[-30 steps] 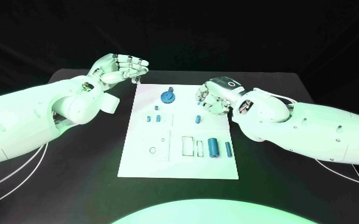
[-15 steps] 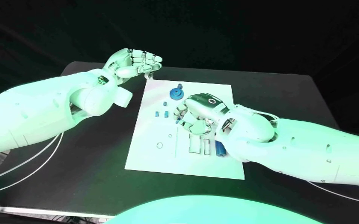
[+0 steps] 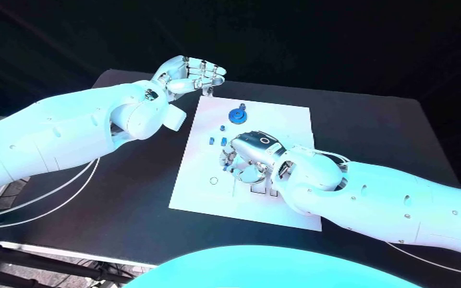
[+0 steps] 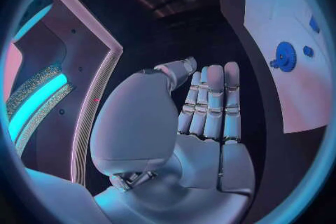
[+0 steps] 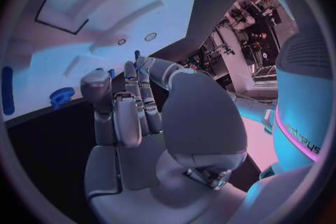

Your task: Assemble the parts on the task board

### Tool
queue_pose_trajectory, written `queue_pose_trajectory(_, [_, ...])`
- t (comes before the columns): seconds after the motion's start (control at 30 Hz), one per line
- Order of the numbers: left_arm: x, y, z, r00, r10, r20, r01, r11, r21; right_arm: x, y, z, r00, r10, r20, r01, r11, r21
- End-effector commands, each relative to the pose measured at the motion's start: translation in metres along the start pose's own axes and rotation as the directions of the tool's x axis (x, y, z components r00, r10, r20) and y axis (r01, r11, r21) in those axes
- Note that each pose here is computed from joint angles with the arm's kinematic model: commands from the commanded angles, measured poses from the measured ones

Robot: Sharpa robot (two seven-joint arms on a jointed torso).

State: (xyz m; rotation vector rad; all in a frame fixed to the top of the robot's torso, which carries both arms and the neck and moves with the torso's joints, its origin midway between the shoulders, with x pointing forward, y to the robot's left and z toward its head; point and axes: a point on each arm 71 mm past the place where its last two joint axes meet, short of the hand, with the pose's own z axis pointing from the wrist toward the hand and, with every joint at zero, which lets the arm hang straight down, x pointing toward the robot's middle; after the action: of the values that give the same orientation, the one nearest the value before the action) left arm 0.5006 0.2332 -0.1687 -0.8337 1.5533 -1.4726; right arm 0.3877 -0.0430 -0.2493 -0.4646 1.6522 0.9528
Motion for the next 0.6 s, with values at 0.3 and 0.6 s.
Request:
queue_pose_trajectory(0.3, [0.0012, -0.0004, 0.0006, 1.0, -0.002, -0.007, 0.002, 1.0, 0.003, 0.0044, -0.0055, 0.0004, 0.998, -0.054, -0.02, 0.055, 0.998, 0.031])
queue_pose_trajectory(0.6, [0.0006, -0.0001, 0.0004, 1.0, -0.001, -0.008, 0.001, 1.0, 0.0, 0.0041, -0.0065, 0.0004, 0.998, -0.063, -0.013, 0.064, 0.997, 0.035])
